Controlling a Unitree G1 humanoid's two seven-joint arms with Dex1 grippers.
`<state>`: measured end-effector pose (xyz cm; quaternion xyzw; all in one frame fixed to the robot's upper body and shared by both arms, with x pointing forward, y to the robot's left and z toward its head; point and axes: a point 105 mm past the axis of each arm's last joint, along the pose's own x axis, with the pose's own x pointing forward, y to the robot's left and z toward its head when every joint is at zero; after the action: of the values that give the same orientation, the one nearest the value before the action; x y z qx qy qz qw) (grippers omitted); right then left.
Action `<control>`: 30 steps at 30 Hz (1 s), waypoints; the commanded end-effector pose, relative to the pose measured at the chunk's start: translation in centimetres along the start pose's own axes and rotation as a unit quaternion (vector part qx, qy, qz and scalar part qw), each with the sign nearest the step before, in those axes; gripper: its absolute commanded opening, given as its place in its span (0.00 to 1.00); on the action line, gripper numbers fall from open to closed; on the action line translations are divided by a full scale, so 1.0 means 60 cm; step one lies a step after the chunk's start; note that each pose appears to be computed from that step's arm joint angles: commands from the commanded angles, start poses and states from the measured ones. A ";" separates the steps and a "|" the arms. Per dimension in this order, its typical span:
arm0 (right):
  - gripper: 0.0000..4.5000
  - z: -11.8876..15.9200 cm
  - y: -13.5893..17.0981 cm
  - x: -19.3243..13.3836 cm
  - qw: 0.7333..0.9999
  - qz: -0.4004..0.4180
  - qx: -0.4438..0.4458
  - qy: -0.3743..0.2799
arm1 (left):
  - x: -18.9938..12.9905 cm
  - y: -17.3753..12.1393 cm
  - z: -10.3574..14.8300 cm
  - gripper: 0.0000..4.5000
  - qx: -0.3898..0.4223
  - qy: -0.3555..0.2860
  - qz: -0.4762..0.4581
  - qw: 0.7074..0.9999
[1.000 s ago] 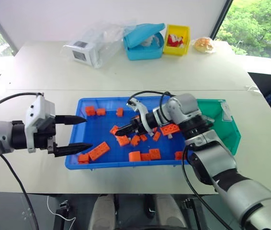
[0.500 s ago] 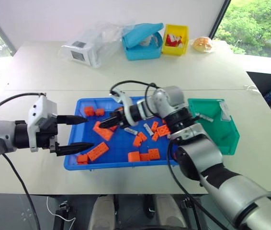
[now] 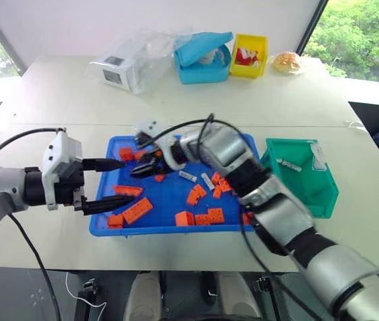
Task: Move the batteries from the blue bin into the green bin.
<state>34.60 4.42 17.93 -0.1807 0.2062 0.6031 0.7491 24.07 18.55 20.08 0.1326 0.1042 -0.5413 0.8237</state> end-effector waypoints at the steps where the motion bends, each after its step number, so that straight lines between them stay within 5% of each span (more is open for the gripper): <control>1: 0.63 -0.006 0.005 -0.033 0.998 -0.014 -0.064 0.019 | 0.007 -0.002 0.007 1.00 0.014 -0.006 -0.010 1.000; 16: 0.63 -0.134 -0.033 -0.041 0.991 -0.091 -0.009 0.094 | 0.026 0.010 0.017 1.00 0.030 -0.013 -0.039 0.999; 19: 0.44 -0.145 -0.031 -0.041 0.991 -0.090 -0.017 0.097 | 0.030 0.009 0.017 1.00 0.031 -0.015 -0.042 0.999; 23: 0.01 -0.133 -0.019 -0.050 0.994 -0.075 -0.014 0.080 | 0.034 0.008 0.018 1.00 0.031 -0.017 -0.047 0.998; 30: 0.01 -0.057 -0.027 -0.173 0.992 -0.115 0.052 -0.022 | 0.048 0.012 0.020 1.00 0.030 -0.027 -0.059 0.997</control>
<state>33.93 -5.24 16.90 -0.1705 0.2392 0.5150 0.8053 25.99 16.30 19.85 0.1262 0.0881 -0.5883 0.7938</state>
